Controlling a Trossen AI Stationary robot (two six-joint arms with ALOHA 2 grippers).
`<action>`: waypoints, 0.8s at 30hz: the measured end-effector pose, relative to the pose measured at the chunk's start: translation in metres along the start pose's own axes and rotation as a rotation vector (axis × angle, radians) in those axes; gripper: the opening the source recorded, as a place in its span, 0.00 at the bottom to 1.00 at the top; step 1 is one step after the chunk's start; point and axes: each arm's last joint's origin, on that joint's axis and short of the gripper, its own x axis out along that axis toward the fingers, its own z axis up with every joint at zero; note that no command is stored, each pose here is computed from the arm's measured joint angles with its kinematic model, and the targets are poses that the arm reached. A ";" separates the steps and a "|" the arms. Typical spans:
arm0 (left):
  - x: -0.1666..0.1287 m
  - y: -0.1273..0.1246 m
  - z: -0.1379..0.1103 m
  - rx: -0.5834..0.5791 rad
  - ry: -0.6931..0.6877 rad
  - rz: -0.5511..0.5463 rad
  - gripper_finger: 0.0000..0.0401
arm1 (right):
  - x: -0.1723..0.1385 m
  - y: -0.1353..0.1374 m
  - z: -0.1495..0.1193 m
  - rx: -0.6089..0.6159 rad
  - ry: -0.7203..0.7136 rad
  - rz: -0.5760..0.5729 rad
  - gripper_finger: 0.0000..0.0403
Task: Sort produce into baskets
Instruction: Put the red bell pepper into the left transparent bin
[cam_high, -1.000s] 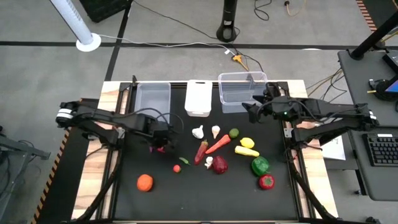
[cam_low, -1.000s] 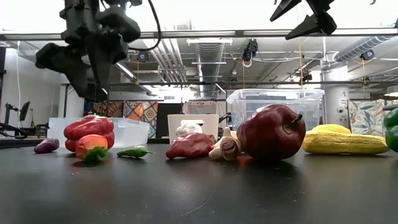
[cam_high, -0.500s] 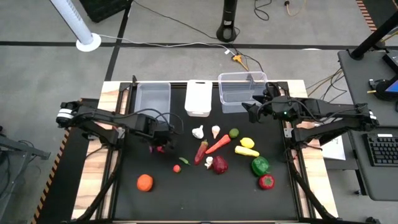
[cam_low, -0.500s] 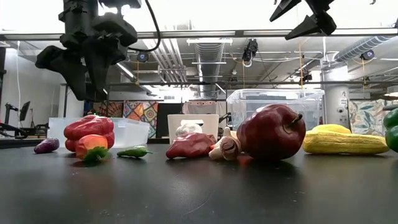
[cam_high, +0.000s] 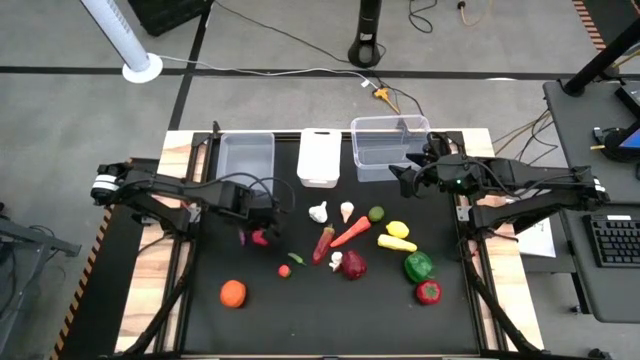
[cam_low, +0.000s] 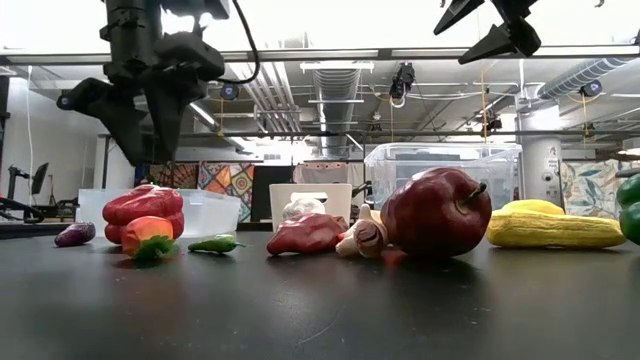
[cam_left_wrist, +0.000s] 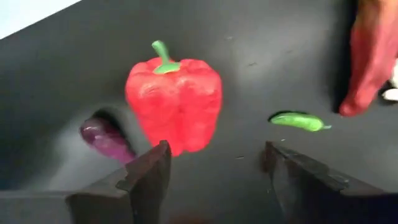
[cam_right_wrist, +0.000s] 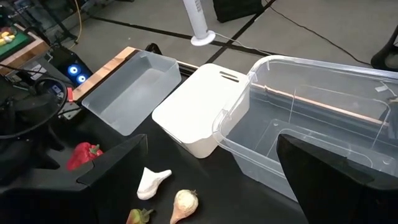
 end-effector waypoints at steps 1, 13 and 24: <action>0.000 0.002 0.000 -0.004 -0.003 0.019 0.65 | 0.000 0.000 0.000 0.000 0.000 0.000 0.87; 0.004 0.004 0.001 0.002 -0.144 0.087 0.82 | 0.000 0.000 0.000 -0.001 0.001 -0.001 0.87; 0.033 -0.002 -0.007 0.029 -0.127 0.119 0.81 | 0.000 0.000 0.000 -0.007 0.002 -0.002 0.87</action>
